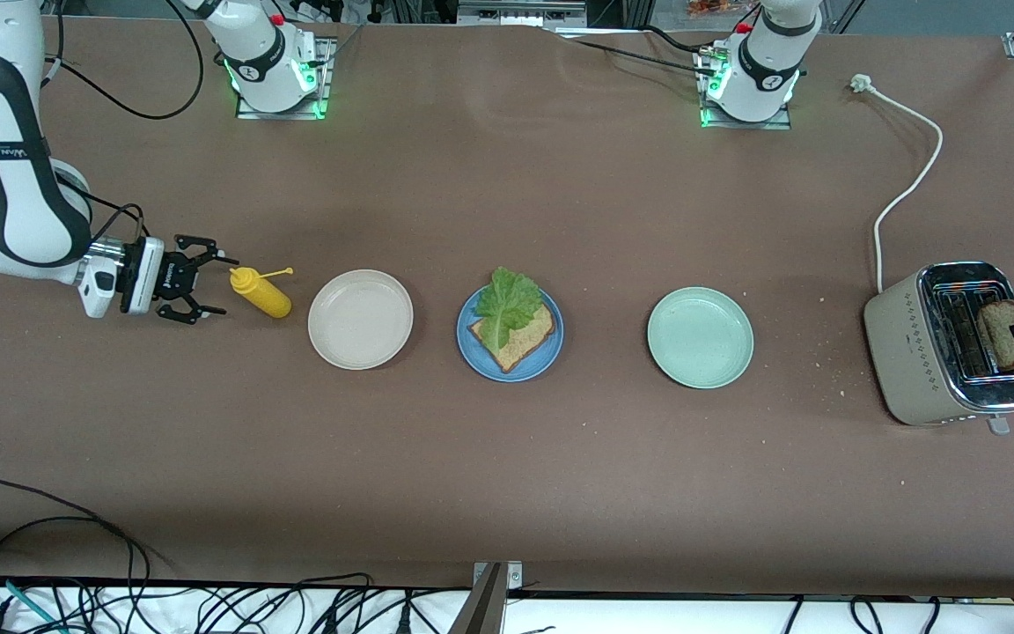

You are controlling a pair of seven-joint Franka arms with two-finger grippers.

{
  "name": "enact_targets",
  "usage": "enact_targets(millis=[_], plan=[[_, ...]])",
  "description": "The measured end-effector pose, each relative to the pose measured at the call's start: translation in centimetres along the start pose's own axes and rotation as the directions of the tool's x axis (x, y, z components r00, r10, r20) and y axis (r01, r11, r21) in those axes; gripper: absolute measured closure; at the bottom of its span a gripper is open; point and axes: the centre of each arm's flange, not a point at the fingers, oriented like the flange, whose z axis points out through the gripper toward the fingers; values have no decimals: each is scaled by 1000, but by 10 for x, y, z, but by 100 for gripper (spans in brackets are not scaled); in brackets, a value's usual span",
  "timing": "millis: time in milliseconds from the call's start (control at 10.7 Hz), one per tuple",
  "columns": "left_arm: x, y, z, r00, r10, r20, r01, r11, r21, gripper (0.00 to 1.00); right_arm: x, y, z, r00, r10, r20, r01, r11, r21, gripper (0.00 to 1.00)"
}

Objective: Make sandwich in blue plate with both arms
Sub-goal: 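Grasp the yellow squeeze bottle with the right gripper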

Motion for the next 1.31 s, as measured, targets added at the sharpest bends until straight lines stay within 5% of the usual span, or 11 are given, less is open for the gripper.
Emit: enact_targets(millis=[187, 468, 748, 935, 1122, 1309], plan=[[0, 0, 0, 1000, 0, 0, 0, 1000, 0, 0, -3, 1, 19, 995, -37, -93, 38, 999, 14, 0], [0, 0, 0, 1000, 0, 0, 0, 1000, 0, 0, -12, 3, 36, 985, -90, -144, 93, 996, 14, 0], [0, 0, 0, 1000, 0, 0, 0, 1000, 0, 0, -10, 4, 48, 981, -112, -160, 117, 993, 23, 17], [0, 0, 0, 1000, 0, 0, 0, 1000, 0, 0, -3, 6, 49, 980, -122, -159, 127, 992, 22, 48], [0, 0, 0, 1000, 0, 0, 0, 1000, 0, 0, 8, 9, 48, 986, -84, -145, 90, 995, 34, 67], [0, 0, 0, 1000, 0, -1, 0, 1000, 0, 0, 32, 20, 36, 999, -11, -53, 14, 998, 62, 84]])
